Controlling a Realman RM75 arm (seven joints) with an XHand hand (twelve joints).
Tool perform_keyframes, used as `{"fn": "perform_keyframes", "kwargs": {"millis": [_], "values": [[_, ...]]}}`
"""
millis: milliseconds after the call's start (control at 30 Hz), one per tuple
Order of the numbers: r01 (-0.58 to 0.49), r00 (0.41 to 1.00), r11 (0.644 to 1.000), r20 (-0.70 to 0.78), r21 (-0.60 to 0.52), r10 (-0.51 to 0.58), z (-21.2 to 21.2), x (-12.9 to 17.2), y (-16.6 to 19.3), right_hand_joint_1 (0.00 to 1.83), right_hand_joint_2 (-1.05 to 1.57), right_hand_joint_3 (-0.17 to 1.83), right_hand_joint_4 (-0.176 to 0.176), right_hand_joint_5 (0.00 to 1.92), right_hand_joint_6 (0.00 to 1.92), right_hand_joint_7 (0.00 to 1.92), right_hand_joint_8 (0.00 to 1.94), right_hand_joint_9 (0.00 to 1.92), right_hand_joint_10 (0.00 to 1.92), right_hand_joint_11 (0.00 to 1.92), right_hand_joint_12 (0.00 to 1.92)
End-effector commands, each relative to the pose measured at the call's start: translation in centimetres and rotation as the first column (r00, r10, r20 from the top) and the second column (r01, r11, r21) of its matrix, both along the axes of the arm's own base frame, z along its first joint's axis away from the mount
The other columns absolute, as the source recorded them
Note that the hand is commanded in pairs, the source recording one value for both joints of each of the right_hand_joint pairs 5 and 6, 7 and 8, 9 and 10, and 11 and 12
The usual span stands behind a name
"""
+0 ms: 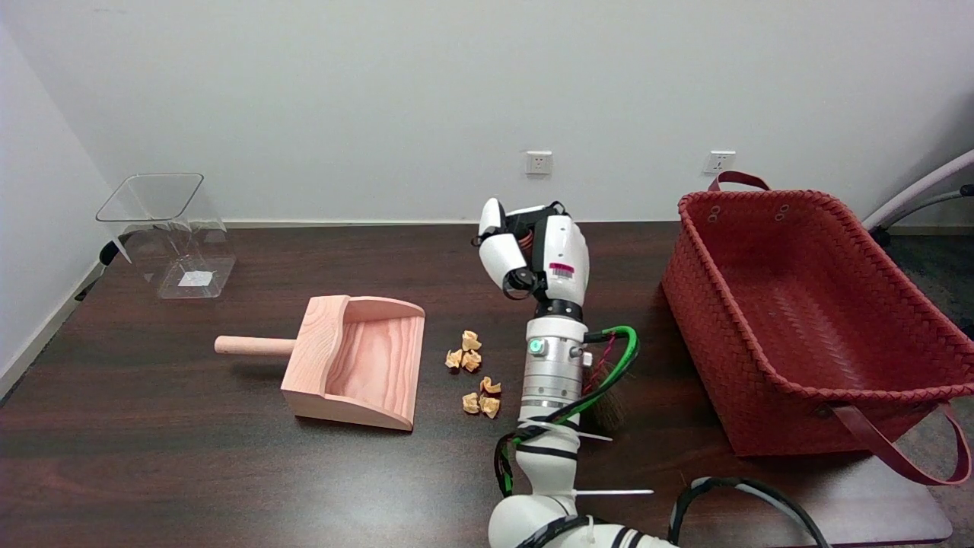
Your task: Sweep the paper balls into the dustpan.
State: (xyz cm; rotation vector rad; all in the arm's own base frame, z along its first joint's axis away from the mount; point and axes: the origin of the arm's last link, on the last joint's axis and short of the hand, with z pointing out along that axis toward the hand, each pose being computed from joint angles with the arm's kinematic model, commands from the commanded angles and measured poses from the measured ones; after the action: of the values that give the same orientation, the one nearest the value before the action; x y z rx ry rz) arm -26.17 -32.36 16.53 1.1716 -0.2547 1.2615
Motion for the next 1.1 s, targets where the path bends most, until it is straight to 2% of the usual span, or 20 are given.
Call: {"fn": "perform_keyframes", "kwargs": {"millis": [33, 333, 733, 767, 800, 833, 1033, 1100], "values": [[0.054, 0.997, 0.999, -0.055, -0.002, -0.054, -4.2, -1.2, -2.1, 0.79, 1.57, 0.47, 0.0, 1.92, 1.92, 1.92, 1.92, 1.92, 1.92, 1.92, 1.92], [0.054, 0.996, 0.996, 0.065, 0.074, -0.058, -7.1, -1.3, -3.0, 0.72, 1.57, 0.27, 0.0, 1.92, 1.92, 1.92, 1.92, 1.92, 1.92, 1.92, 1.92], [-0.01, 0.987, 0.989, 0.162, 0.148, -0.014, -9.7, 0.6, -4.3, 0.67, 1.57, 0.05, 0.0, 1.92, 1.92, 1.92, 1.92, 1.92, 1.92, 1.92, 1.92], [-0.229, 0.948, 0.952, 0.268, 0.204, 0.17, -14.0, 6.2, -3.0, 0.67, 1.57, 0.04, 0.0, 1.92, 1.92, 1.92, 1.92, 1.92, 1.92, 1.92, 1.92], [-0.084, 0.981, 0.982, 0.188, 0.167, 0.052, -11.2, 2.7, -4.3, 0.66, 1.57, 0.03, 0.0, 1.92, 1.92, 1.92, 1.92, 1.92, 1.92, 1.92, 1.92], [-0.032, 0.987, 0.988, 0.163, 0.151, 0.007, -10.1, 1.4, -4.7, 0.66, 1.57, 0.03, 0.0, 1.92, 1.92, 1.92, 1.92, 1.92, 1.92, 1.92, 1.92], [-0.066, 0.984, 0.986, 0.174, 0.155, 0.038, -10.7, 2.5, -4.9, 0.64, 1.57, 0.0, 0.0, 1.92, 1.92, 1.92, 1.92, 1.92, 1.92, 1.92, 1.92], [-0.088, 0.975, 0.98, 0.218, 0.177, 0.049, -10.6, 2.2, -4.8, 0.64, 1.57, -0.03, 0.0, 1.92, 1.92, 1.92, 1.92, 1.92, 1.92, 1.92, 1.92]]}}
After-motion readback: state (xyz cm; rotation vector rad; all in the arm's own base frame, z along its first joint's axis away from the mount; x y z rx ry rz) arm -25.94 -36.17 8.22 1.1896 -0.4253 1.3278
